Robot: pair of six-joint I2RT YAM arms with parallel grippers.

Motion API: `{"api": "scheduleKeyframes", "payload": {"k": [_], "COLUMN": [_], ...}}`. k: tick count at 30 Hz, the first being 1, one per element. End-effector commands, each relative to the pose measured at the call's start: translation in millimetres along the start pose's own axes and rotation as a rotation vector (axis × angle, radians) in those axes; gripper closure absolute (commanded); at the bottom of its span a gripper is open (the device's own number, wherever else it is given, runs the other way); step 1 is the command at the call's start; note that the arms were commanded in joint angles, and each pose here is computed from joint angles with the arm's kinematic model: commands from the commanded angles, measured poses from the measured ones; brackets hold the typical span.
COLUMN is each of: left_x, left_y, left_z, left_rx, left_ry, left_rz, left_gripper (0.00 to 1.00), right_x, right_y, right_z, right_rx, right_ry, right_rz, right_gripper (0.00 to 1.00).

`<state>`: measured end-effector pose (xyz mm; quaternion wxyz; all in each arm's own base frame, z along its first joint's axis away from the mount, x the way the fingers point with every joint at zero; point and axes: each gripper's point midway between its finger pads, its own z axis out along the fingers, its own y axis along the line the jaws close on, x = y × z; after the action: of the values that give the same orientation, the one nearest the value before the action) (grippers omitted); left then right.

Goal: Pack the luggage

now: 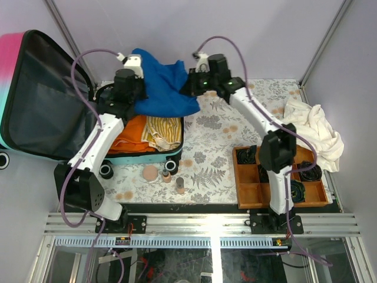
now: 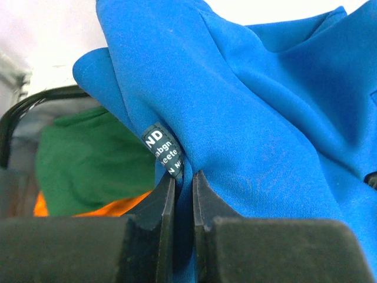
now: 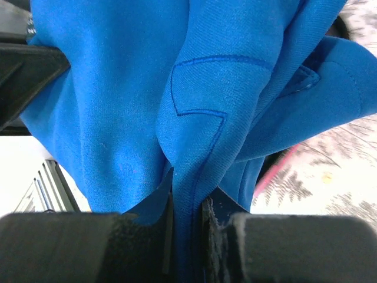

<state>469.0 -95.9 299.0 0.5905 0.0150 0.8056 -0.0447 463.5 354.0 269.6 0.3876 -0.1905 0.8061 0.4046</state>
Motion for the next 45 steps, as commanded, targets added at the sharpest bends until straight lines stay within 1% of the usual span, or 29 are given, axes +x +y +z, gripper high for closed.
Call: {"api": "scheduleKeyframes", "payload": {"k": [1,6,10,14,16,19,23,25,27,28,29,31,32,38,42,43,44,45], "left_x": [-26.4,7.9,26.5,54.3,70.4,94.5,124.3,135.6,147.1,153.6,160.6,169.8,172.5,181.3,179.5,179.7,178.1,175.0], "left_y": [34.6,90.0,131.5,170.0,184.2,198.1,219.2,229.3,229.9,228.6,227.7,228.0,229.1,226.3,223.3,223.3,224.0,224.6], "left_z": [-17.7,-28.5,-38.2,-41.0,-39.7,-38.5,-35.4,-33.4,-29.5,-27.4,-25.6,-24.4,-24.4,-36.7,-50.5,-53.2,-54.8,-55.4], "left_rx": [-0.008,-0.063,-0.13,-0.179,-0.18,-0.164,-0.184,-0.197,-0.168,-0.152,-0.14,-0.134,-0.139,-0.15,-0.16,-0.164,-0.17,-0.17], "left_ry": [-0.101,-0.036,-0.018,0.042,0.08,0.142,0.22,0.251,0.297,0.325,0.351,0.385,0.393,0.428,0.443,0.447,0.444,0.436], "left_rz": [-0.013,-0.043,-0.041,-0.022,-0.031,-0.036,-0.04,-0.051,-0.056,-0.058,-0.064,-0.068,-0.067,-0.061,-0.048,-0.043,-0.035,-0.024], "left_gripper": [1.0,1.0,1.0,1.0,1.0,1.0,1.0,1.0,1.0,0.99,0.99,1.0,1.0,1.0,1.0,0.99,0.94,0.84], "right_x": [-24.5,5.5,37.7,71.9,94.3,119.4,143.6,149.7,152.7,151.6,149.7,144.0,142.1,152.0,154.6,155.3,155.8,154.8], "right_y": [87.5,132.1,148.1,160.9,161.5,164.0,163.7,157.3,150.9,147.4,143.1,137.1,134.0,138.1,139.3,138.9,138.8,136.9], "right_z": [33.8,76.4,106.4,133.5,149.9,162.4,170.9,173.4,173.0,171.0,168.1,160.0,155.3,127.7,117.8,116.3,115.5,115.6], "right_rx": [-0.167,-0.237,-0.276,-0.297,-0.29,-0.295,-0.306,-0.288,-0.264,-0.252,-0.24,-0.228,-0.221,-0.259,-0.258,-0.256,-0.257,-0.251], "right_ry": [-0.117,-0.098,-0.06,-0.023,0.004,0.045,0.089,0.102,0.107,0.102,0.095,0.085,0.086,0.124,0.145,0.144,0.143,0.141], "right_rz": [-0.095,-0.138,-0.132,-0.136,-0.163,-0.15,-0.137,-0.133,-0.15,-0.155,-0.155,-0.146,-0.136,-0.108,-0.099,-0.099,-0.104,-0.113], "right_gripper": [1.0,1.0,1.0,1.0,1.0,1.0,1.0,0.98,0.93,0.92,0.92,0.99,1.0,1.0,1.0,1.0,0.92,0.78]}}
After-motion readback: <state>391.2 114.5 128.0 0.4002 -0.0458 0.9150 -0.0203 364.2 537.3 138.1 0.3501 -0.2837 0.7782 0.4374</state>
